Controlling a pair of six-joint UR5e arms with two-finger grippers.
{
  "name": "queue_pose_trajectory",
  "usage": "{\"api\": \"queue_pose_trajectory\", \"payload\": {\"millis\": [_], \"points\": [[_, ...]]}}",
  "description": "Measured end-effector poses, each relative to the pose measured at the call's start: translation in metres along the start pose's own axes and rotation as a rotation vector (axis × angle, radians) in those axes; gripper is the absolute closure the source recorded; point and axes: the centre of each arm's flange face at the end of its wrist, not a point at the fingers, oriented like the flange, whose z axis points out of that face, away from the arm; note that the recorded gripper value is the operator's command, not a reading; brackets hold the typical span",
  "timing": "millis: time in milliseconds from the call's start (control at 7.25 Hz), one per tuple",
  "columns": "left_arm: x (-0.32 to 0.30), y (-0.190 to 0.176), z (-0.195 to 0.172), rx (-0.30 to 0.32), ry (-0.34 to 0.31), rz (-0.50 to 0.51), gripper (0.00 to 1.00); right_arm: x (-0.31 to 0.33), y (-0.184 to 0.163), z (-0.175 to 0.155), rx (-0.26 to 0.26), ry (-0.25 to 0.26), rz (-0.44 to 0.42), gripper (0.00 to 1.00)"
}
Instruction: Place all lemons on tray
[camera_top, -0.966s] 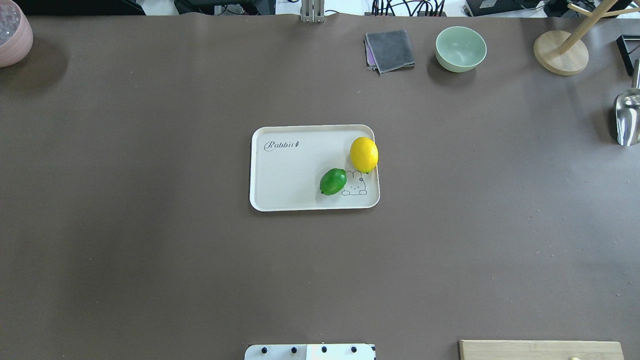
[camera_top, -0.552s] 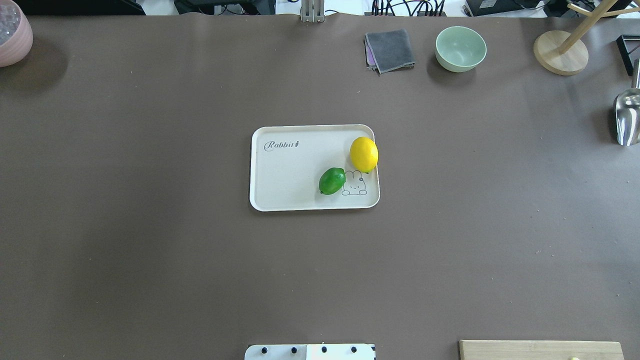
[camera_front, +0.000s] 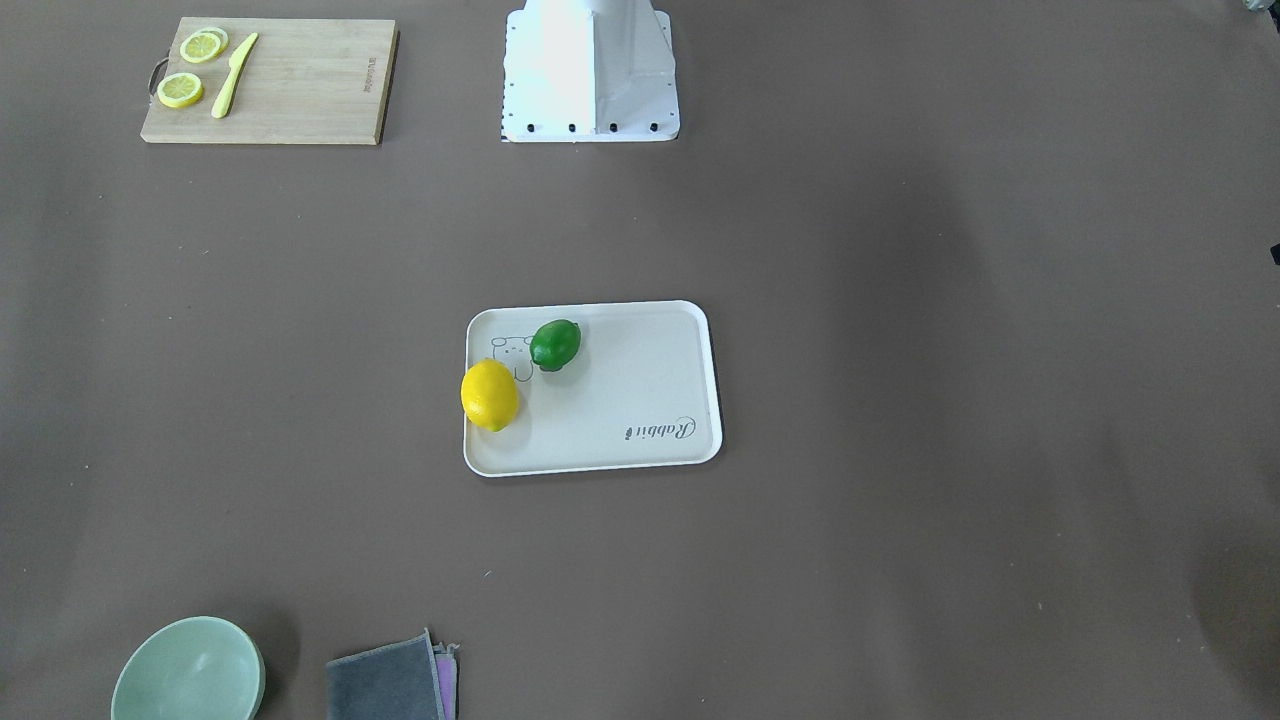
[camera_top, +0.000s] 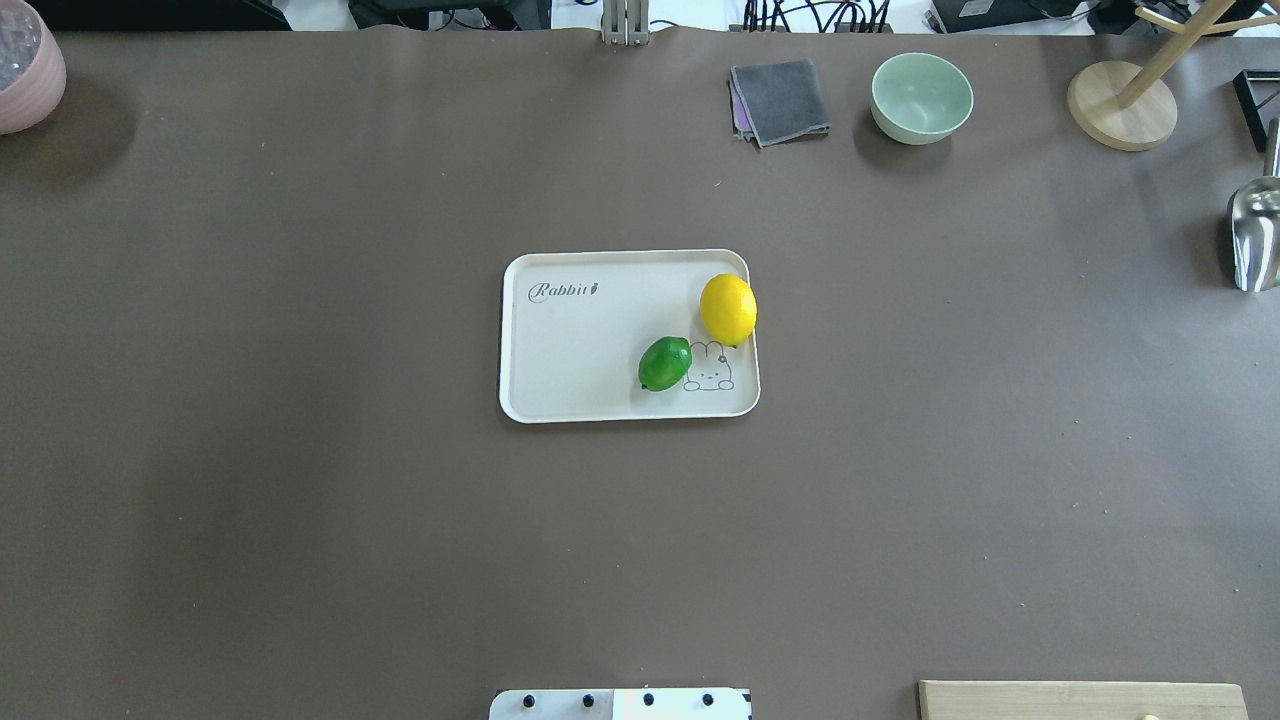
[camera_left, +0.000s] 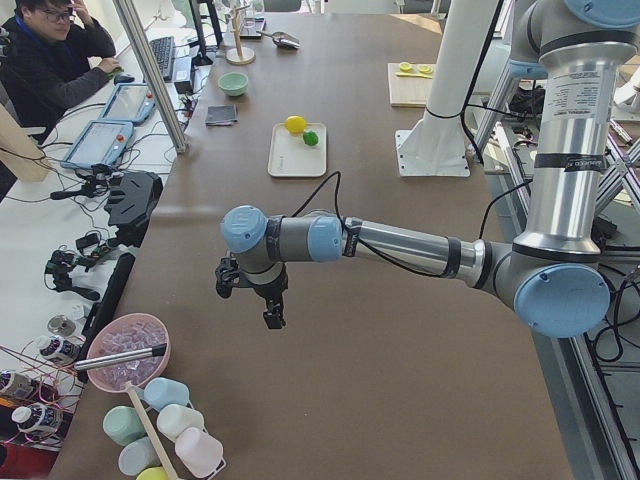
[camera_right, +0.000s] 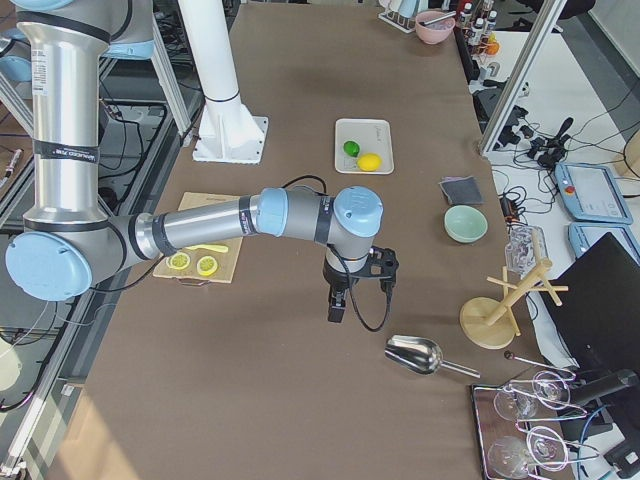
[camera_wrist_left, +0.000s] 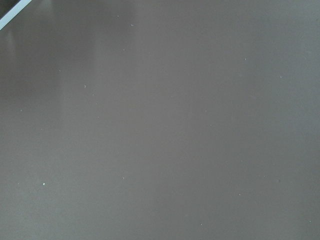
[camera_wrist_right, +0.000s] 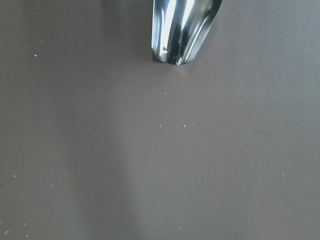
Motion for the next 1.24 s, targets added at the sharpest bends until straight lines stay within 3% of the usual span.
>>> {"api": "queue_pose_trajectory", "payload": {"millis": [1241], "points": [[0.002, -0.021, 0.001, 0.000, 0.005, 0.008, 0.02, 0.009, -0.003, 0.013, -0.025, -0.006, 0.021, 0.00]]}}
